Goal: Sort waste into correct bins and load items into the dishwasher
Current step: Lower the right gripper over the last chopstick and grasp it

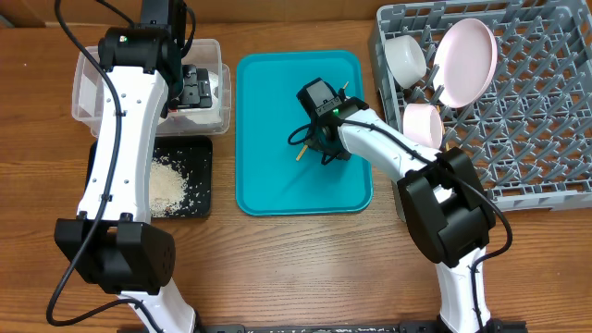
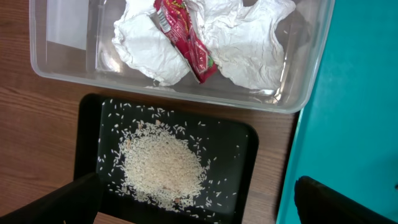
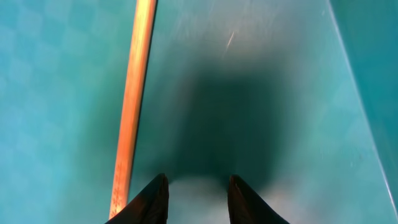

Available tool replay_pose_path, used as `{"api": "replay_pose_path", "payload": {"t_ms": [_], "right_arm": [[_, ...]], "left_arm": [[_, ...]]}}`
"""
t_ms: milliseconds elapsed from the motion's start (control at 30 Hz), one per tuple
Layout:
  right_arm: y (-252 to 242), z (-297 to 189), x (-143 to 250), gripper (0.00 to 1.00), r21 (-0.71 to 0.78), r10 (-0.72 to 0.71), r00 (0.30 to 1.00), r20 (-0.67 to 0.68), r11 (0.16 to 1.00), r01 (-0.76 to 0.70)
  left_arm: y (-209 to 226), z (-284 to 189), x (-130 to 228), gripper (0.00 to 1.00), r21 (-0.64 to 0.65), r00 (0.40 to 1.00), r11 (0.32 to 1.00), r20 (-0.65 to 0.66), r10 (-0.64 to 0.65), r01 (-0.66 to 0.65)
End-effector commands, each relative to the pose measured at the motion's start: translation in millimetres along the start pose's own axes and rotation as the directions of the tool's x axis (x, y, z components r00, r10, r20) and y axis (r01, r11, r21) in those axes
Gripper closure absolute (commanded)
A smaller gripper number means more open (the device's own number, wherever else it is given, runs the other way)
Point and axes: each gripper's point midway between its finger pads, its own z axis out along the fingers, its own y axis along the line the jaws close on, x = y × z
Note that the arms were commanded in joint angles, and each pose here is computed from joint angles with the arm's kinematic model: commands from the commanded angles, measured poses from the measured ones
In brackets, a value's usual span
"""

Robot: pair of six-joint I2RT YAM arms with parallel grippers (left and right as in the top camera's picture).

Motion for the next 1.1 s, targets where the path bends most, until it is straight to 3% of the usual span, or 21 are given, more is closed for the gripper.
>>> {"api": "replay_pose_path", "payload": {"t_ms": [0, 233, 367, 833, 1067], "right_arm": [[9.2, -0.3, 0.3, 0.66, 0.001, -0.049, 0.999, -0.019, 0.999, 0.049], [34.4, -61.9, -29.4, 0.49, 0.004, -0.131, 0.990, 0.050, 0.991, 0.131], [49.9, -75.2, -43.1, 0.48, -0.045, -0.131, 0.986, 0.099, 0.990, 0.136], [42.1, 7.0, -24.3, 0.50, 0.039, -0.155, 0.988, 0.016, 0.987, 0.154], [34.9, 9.7, -19.4, 0.57, 0.067, -0.159, 0.987, -0.007, 0.985, 0.160]], "left_arm": [[6.5, -15.6, -6.1, 0.00, -0.005, 0.999, 1.000, 0.046, -0.020, 0.020], [6.5, -15.6, -6.2, 0.00, -0.005, 0.999, 1.000, 0.046, -0.020, 0.020], [6.5, -15.6, -6.1, 0.00, -0.005, 0.999, 1.000, 0.046, -0.020, 0.020], [6.5, -15.6, -6.1, 0.00, -0.005, 0.999, 1.000, 0.046, -0.020, 0.020], [6.5, -15.6, -6.1, 0.00, -0.005, 0.999, 1.000, 0.046, -0.020, 0.020]]}}
